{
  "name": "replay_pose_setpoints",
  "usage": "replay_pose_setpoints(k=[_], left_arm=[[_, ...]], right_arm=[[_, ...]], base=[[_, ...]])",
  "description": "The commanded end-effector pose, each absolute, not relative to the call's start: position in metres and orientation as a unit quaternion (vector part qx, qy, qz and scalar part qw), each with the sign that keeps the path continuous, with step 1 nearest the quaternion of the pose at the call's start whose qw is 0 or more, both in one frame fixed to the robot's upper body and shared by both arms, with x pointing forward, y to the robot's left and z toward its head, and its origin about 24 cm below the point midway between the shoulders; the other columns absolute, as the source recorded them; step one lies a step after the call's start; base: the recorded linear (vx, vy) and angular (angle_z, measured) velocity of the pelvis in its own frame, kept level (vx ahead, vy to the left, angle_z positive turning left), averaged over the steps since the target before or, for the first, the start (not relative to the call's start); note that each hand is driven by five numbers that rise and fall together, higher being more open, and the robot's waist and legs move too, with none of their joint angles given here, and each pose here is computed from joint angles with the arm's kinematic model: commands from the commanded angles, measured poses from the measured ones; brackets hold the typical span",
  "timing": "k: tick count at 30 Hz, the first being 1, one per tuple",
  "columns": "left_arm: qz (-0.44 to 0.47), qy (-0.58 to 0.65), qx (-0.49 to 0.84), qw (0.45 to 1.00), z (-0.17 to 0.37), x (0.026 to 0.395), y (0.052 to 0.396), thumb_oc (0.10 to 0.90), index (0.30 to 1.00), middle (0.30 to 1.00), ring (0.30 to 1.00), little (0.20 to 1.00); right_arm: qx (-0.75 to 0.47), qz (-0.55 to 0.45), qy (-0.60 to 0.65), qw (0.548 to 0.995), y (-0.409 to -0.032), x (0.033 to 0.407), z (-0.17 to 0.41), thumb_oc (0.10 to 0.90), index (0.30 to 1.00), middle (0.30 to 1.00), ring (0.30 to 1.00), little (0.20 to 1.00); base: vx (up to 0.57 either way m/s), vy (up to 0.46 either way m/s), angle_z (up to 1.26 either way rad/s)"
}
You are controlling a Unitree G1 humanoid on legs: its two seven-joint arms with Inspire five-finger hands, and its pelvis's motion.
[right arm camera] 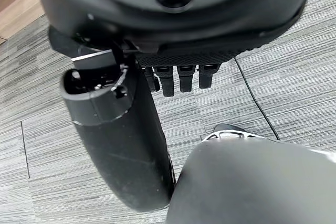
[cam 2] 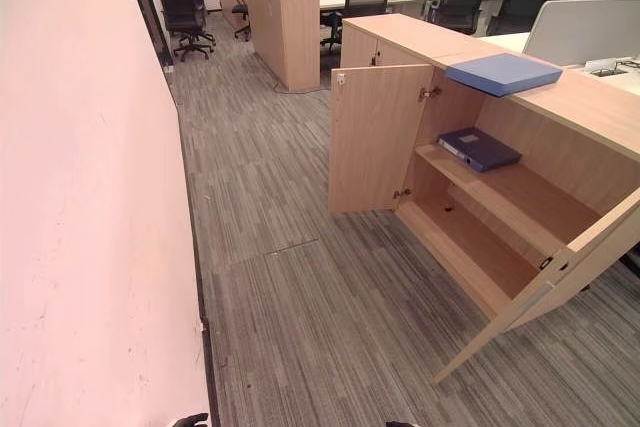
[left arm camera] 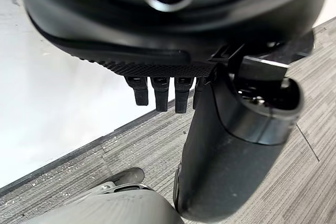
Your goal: Put the empty folder in the office cabinet
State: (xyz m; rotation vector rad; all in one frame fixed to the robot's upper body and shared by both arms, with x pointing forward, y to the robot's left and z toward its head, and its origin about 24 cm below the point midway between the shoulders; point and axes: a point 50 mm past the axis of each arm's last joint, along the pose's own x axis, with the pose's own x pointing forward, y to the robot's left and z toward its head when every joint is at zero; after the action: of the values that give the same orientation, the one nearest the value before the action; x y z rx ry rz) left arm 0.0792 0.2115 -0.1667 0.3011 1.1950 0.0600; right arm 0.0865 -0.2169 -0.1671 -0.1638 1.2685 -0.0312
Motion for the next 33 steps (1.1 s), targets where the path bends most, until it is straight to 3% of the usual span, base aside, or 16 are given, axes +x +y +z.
replay_pose_setpoints(k=[1, 25, 33], left_arm=[[0.008, 0.558, 0.117, 0.822, -0.169, 0.087, 0.195, 0.8, 0.9, 0.9, 0.9, 0.9], [-0.035, 0.613, 0.076, 0.785, -0.175, 0.064, 0.191, 0.8, 0.9, 0.9, 0.9, 0.9], [-0.026, 0.594, 0.068, 0.801, -0.172, 0.081, 0.19, 0.8, 0.9, 0.9, 0.9, 0.9]], right_arm=[[-0.074, -0.008, 0.604, 0.794, -0.21, 0.089, -0.169, 0.8, 0.9, 0.9, 0.9, 0.9], [-0.101, 0.028, 0.627, 0.772, -0.218, 0.082, -0.169, 0.8, 0.9, 0.9, 0.9, 0.9], [-0.11, 0.011, 0.621, 0.776, -0.229, 0.093, -0.164, 0.8, 0.9, 0.9, 0.9, 0.9]], base=[[0.0, 0.0, 0.0], [0.01, -0.014, -0.01], [-0.02, -0.137, -0.07]])
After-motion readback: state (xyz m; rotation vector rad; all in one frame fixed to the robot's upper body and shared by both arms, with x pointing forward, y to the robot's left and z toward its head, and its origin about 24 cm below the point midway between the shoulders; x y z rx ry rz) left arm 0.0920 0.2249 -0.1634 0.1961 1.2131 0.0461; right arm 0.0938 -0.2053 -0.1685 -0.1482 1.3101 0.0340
